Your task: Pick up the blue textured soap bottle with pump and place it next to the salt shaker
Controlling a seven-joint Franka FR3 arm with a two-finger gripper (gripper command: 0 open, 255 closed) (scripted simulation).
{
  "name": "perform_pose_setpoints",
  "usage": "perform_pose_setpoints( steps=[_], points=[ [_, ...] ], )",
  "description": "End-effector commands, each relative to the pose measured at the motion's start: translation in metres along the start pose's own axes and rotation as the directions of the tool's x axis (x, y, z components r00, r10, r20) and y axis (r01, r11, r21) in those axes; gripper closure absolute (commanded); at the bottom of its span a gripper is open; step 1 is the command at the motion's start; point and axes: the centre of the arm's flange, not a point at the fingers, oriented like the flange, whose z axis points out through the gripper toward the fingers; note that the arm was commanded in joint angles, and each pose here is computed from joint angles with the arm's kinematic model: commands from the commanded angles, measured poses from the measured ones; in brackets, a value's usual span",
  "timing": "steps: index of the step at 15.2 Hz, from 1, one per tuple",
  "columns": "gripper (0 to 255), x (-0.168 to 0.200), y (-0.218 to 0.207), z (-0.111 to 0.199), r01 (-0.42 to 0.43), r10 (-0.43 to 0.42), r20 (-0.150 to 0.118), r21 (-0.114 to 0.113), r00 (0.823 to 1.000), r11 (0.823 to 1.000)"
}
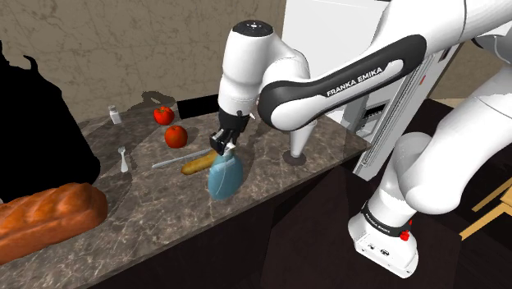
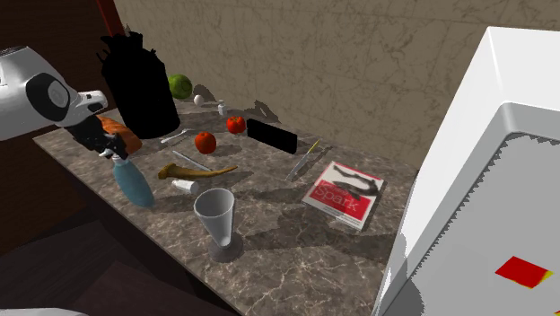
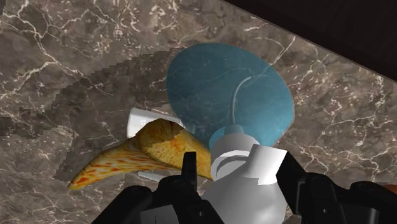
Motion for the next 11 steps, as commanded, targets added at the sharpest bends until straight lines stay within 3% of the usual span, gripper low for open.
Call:
perform_pose_setpoints(
  steps=[1, 9, 10, 11],
  points=[
    [255, -0.0036, -0.0008, 0.0096, 0.000, 0.000, -0.001, 0.001, 1.000, 1.000],
    [255, -0.0043, -0.0010, 0.0121, 0.000, 0.000, -0.001, 0.001, 1.000, 1.000],
    [0, -0.0043, -0.0010, 0.0121, 0.000, 0.000, -0.001, 0.001, 1.000, 1.000],
    [0, -0.0043, -0.0010, 0.0121, 0.000, 0.000, -0.001, 0.001, 1.000, 1.000]
  ],
)
